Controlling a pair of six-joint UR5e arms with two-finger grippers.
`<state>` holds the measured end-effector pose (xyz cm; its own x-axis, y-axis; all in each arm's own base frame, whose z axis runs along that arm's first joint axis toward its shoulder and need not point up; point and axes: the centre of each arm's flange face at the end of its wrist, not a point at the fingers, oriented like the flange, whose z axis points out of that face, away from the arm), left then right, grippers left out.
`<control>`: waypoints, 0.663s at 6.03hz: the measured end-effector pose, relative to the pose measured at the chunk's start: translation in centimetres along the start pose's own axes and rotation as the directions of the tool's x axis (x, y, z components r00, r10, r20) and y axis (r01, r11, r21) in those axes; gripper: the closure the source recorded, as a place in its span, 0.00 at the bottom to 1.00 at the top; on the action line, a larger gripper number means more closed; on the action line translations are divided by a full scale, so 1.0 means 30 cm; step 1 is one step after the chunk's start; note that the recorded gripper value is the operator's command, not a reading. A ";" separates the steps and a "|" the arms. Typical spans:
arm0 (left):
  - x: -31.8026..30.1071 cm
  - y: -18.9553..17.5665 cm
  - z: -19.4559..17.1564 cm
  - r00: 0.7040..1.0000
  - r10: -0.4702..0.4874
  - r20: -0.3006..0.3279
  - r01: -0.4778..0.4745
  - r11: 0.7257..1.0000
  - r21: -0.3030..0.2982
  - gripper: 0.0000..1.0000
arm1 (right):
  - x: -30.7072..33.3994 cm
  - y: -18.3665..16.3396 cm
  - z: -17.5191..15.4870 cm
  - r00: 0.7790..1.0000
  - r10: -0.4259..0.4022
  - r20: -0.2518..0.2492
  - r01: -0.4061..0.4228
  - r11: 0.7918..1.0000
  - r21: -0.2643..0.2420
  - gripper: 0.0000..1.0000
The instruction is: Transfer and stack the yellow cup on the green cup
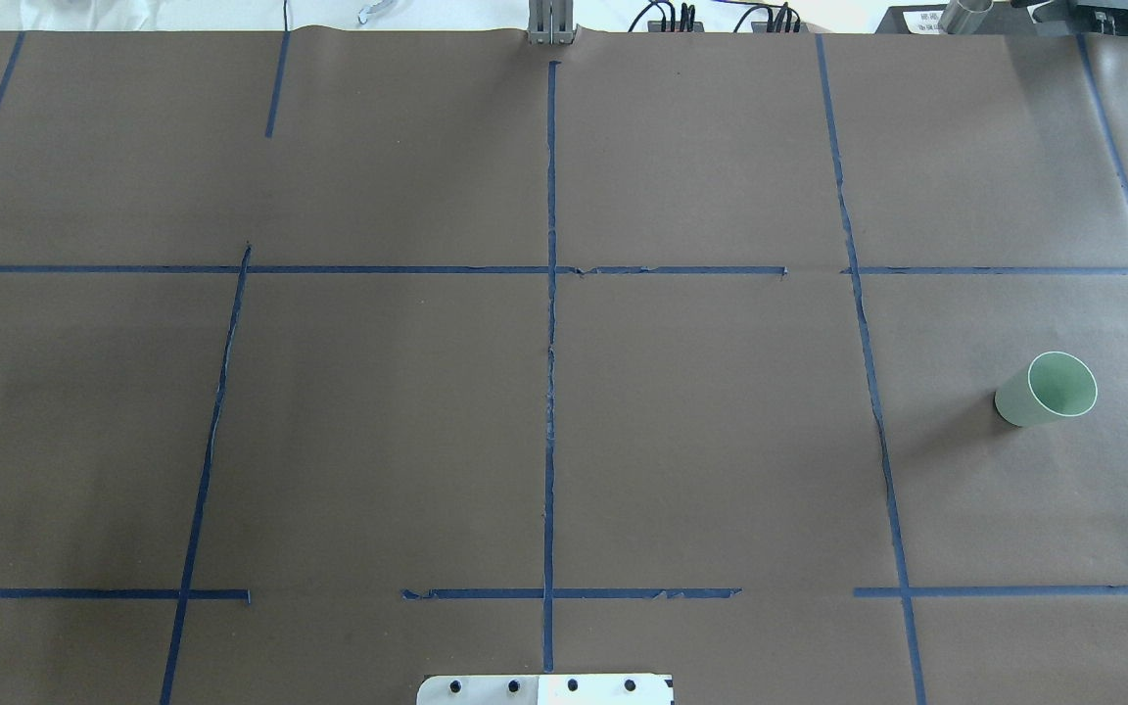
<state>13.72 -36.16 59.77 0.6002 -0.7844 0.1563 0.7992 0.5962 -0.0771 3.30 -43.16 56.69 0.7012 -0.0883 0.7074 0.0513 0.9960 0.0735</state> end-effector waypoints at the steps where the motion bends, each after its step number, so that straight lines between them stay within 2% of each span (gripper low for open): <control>1: -0.019 0.036 0.036 0.992 -0.115 0.043 0.113 0.993 0.043 0.00 | -0.014 -0.002 0.001 1.000 -0.009 0.001 0.009 1.000 -0.001 0.00; 3: -0.027 0.209 0.094 0.942 -0.312 0.124 0.291 0.943 0.163 0.00 | -0.020 0.003 0.007 1.000 -0.013 0.002 0.013 1.000 -0.007 0.00; 4: -0.035 0.292 0.114 0.914 -0.379 0.145 0.343 0.912 0.224 0.00 | -0.017 0.008 0.013 1.000 -0.011 0.001 0.011 1.000 -0.012 0.00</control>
<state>19.99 -29.54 62.30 0.2411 -0.9179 0.3150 0.9274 0.3136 0.2039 2.69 -42.88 56.63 0.6998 -0.0993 0.7074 0.0674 0.9950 0.0731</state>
